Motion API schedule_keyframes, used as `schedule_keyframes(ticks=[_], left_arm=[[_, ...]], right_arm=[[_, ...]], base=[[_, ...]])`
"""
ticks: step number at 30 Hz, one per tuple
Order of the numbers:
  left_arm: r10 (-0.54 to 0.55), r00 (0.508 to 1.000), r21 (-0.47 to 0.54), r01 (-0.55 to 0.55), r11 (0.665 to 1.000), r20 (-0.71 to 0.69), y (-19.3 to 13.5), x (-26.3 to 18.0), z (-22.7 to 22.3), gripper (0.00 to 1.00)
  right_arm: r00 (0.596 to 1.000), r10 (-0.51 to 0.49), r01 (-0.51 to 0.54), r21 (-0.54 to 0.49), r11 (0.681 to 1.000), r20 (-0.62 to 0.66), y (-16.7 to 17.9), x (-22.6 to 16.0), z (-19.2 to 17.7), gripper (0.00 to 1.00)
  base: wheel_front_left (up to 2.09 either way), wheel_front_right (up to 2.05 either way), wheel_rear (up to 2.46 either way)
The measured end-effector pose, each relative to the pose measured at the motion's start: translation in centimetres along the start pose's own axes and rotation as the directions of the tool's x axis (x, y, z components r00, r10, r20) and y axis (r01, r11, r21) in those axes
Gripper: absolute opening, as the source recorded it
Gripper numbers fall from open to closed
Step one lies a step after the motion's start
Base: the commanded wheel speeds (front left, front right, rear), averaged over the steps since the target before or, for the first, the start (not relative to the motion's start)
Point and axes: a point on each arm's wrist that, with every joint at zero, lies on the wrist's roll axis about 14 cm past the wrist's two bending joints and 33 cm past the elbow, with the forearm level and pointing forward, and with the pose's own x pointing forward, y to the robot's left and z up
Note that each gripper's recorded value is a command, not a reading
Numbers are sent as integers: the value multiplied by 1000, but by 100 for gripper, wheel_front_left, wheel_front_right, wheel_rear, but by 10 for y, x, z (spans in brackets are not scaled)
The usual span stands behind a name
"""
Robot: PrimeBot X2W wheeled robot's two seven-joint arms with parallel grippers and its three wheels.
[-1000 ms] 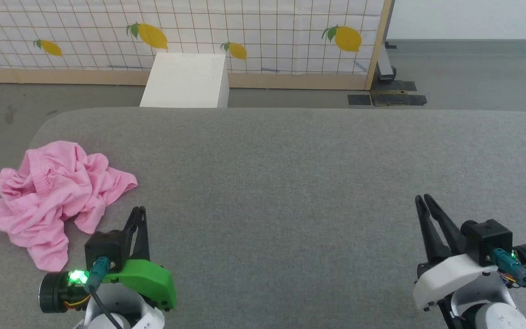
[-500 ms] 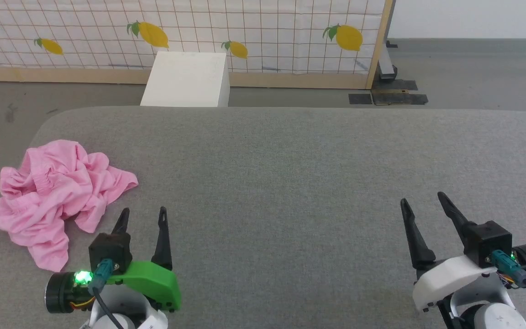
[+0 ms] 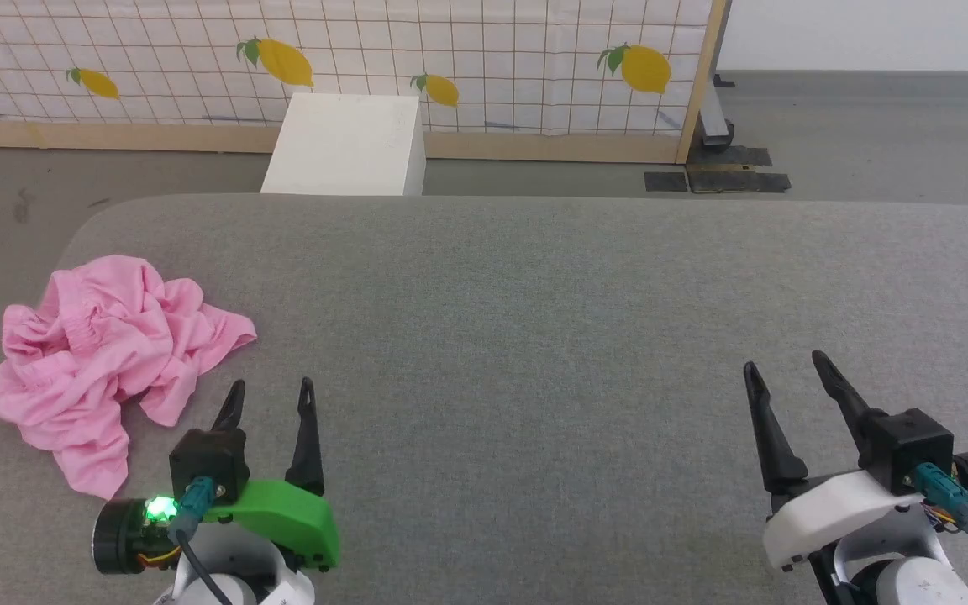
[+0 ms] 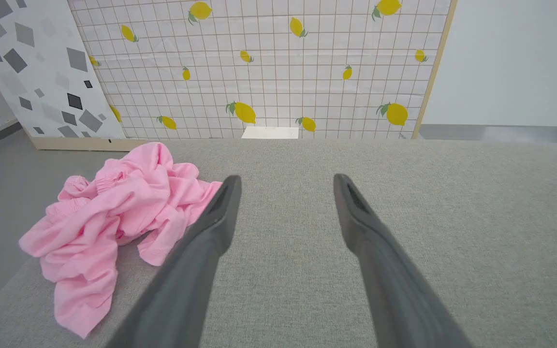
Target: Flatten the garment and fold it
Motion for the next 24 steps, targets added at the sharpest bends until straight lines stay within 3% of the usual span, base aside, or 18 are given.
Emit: schedule_keyframes(ticks=[24], left_arm=[[17,999,-48,-15,999,37,1,2,4,100]], right_arm=[[999,-22,21,40,999,32,-7,0,0,100]], base=[[0,0,0]])
